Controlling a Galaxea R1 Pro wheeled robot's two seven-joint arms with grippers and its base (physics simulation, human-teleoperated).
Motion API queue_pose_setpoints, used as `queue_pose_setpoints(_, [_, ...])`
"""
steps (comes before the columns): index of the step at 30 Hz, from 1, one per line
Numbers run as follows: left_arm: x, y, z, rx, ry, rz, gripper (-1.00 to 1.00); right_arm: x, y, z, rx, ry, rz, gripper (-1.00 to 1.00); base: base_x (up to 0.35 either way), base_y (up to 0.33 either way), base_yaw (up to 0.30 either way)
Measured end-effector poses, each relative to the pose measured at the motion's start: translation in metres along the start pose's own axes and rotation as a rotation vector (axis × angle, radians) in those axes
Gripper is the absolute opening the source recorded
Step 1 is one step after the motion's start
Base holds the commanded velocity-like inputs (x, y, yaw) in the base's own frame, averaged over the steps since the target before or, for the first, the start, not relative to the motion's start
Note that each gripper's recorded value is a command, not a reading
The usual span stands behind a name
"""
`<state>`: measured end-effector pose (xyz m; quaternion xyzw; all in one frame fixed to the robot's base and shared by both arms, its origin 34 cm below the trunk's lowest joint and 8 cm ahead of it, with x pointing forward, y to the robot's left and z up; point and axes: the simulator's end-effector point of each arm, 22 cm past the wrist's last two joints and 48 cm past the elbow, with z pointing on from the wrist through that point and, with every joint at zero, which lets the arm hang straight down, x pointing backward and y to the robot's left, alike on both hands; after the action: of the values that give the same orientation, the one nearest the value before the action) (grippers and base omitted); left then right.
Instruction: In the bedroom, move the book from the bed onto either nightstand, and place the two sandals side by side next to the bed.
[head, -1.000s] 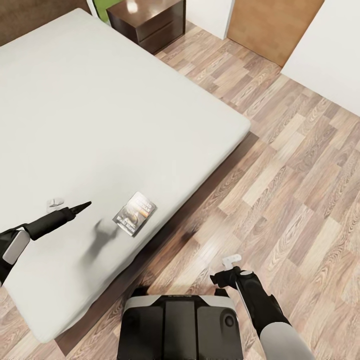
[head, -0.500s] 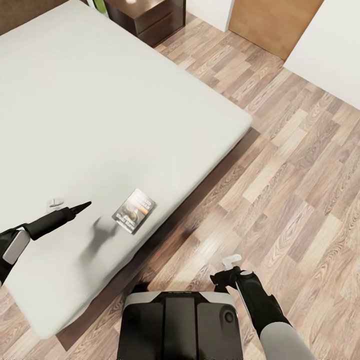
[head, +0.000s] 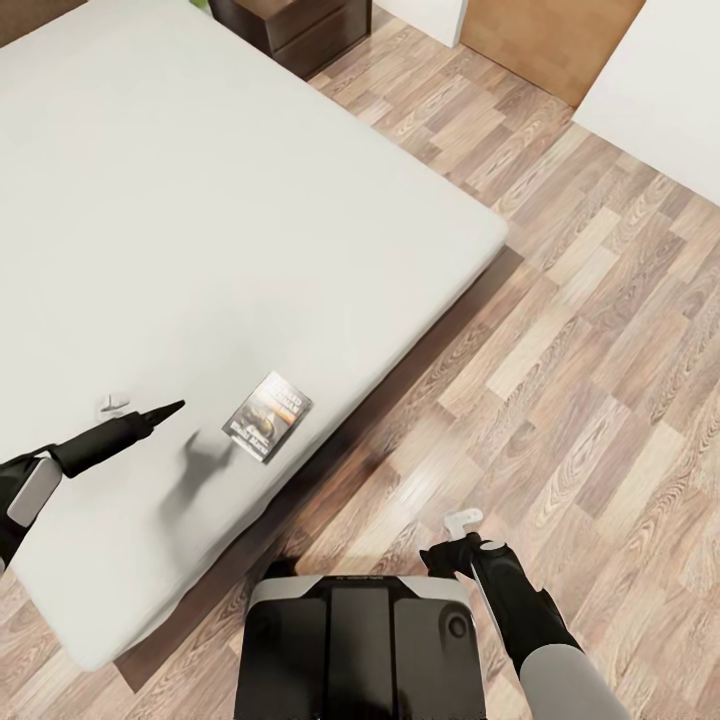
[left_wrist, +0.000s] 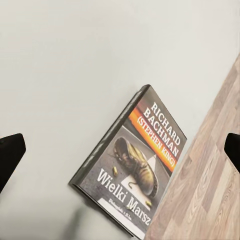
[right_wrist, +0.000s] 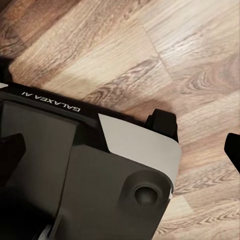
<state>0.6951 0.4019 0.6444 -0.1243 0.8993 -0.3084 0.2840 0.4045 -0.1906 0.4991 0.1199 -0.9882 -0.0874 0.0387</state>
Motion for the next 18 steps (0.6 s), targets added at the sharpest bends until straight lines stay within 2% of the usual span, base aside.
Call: queue_pose_setpoints(18, [-0.001,-0.011,0.013,0.034,0.001,0.028,1.00,0.014,0.002,0.010,-0.006,0.027,0.004,1.00,0.000,0.000,0.000])
